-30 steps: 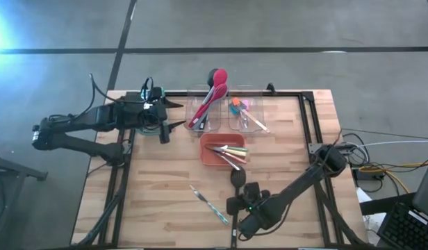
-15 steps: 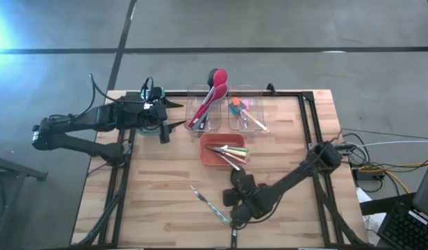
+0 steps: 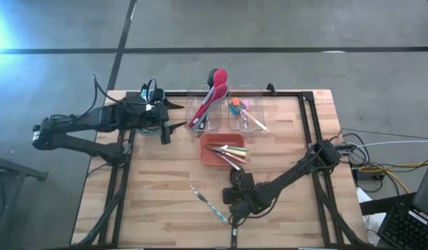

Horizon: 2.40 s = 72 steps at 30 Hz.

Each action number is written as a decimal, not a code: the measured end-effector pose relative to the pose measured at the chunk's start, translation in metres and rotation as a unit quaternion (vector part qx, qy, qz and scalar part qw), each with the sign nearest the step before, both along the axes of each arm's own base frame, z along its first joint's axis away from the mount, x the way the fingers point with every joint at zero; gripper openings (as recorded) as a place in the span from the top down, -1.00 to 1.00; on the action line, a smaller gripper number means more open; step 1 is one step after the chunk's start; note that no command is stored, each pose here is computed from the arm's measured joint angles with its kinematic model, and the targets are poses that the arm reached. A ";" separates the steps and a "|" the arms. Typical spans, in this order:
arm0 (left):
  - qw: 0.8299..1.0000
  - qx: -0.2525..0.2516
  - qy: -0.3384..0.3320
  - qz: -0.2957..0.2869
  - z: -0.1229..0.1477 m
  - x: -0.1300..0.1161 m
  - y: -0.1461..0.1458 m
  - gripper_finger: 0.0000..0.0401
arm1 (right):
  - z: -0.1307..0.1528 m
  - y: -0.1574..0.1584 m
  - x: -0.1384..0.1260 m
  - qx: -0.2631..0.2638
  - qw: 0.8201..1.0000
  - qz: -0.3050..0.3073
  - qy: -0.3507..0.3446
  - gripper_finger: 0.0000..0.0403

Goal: Pick & Place Kitchen Items
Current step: Put the black serving spoon into the left transparent bin

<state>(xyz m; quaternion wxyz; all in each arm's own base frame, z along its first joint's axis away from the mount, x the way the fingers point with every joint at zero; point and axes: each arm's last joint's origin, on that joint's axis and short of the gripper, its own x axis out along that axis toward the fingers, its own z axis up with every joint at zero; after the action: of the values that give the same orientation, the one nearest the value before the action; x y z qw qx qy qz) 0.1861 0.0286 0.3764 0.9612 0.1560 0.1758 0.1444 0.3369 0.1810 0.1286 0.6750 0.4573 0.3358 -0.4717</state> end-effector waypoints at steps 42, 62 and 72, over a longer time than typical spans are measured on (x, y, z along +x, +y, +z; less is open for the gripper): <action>1.000 -0.027 -0.003 -0.014 -0.008 0.003 -0.001 -0.32 | 0.082 0.021 -0.083 -0.130 0.989 0.026 -0.063 0.94; 0.906 -0.239 -0.190 -0.293 -0.109 0.051 -0.014 -0.31 | 0.185 -0.013 -0.040 -0.503 0.853 0.112 -0.085 0.94; 0.897 -0.256 -0.147 -0.328 -0.114 0.117 -0.009 -0.31 | 0.208 -0.018 -0.034 -0.514 0.846 0.129 -0.058 0.94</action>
<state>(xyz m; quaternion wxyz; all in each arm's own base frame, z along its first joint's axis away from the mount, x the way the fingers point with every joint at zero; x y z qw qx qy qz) 0.3035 0.0198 0.2623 0.9757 -0.0696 0.0027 -0.2076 0.3031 0.1634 0.3365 0.8865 0.0242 0.0620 -0.4580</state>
